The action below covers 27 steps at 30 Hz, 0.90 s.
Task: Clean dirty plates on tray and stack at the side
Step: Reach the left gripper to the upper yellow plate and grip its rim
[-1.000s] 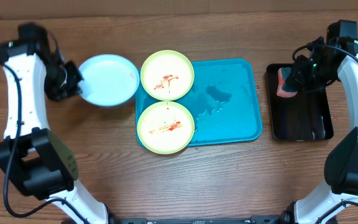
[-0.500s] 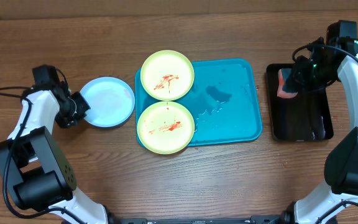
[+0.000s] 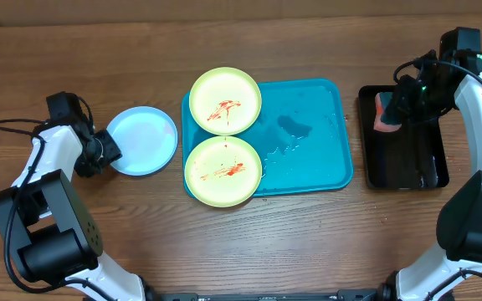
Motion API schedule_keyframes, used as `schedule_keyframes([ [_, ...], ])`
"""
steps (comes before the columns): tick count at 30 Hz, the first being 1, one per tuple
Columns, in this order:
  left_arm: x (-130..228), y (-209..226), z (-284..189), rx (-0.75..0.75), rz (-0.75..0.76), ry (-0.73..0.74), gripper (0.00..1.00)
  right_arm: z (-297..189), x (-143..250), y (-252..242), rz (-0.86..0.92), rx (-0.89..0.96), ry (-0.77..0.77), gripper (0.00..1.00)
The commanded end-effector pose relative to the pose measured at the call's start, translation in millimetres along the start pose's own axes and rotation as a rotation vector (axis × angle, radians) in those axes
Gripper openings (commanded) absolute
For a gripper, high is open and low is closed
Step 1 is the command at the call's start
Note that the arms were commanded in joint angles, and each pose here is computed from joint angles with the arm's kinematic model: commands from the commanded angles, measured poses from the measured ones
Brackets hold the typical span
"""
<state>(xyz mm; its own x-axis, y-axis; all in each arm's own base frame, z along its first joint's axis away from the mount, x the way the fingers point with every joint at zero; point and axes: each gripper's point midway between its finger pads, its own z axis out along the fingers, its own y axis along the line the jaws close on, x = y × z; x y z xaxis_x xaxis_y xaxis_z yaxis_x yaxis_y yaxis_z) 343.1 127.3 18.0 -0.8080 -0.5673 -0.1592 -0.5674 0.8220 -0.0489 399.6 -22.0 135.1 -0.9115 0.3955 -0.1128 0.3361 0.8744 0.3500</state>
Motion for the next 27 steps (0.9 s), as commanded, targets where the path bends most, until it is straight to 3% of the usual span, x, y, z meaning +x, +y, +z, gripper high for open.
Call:
schedule_keyframes([
  [1,-17,-20,-28,0.041,0.079,-0.054,0.44,-4,0,2,-0.015,-0.003,-0.013,0.04],
  [8,-11,-97,-80,0.129,0.341,-0.045,0.48,-4,0,2,-0.015,-0.003,-0.012,0.04],
  [15,53,-181,-93,0.251,0.631,0.035,0.57,-4,0,2,-0.015,-0.003,-0.013,0.04],
  [21,94,-205,-74,0.210,0.743,0.099,0.56,-4,0,2,-0.016,-0.003,-0.014,0.04],
  [27,85,-205,-53,0.137,0.760,0.073,0.52,-4,0,2,-0.016,-0.003,-0.013,0.04],
])
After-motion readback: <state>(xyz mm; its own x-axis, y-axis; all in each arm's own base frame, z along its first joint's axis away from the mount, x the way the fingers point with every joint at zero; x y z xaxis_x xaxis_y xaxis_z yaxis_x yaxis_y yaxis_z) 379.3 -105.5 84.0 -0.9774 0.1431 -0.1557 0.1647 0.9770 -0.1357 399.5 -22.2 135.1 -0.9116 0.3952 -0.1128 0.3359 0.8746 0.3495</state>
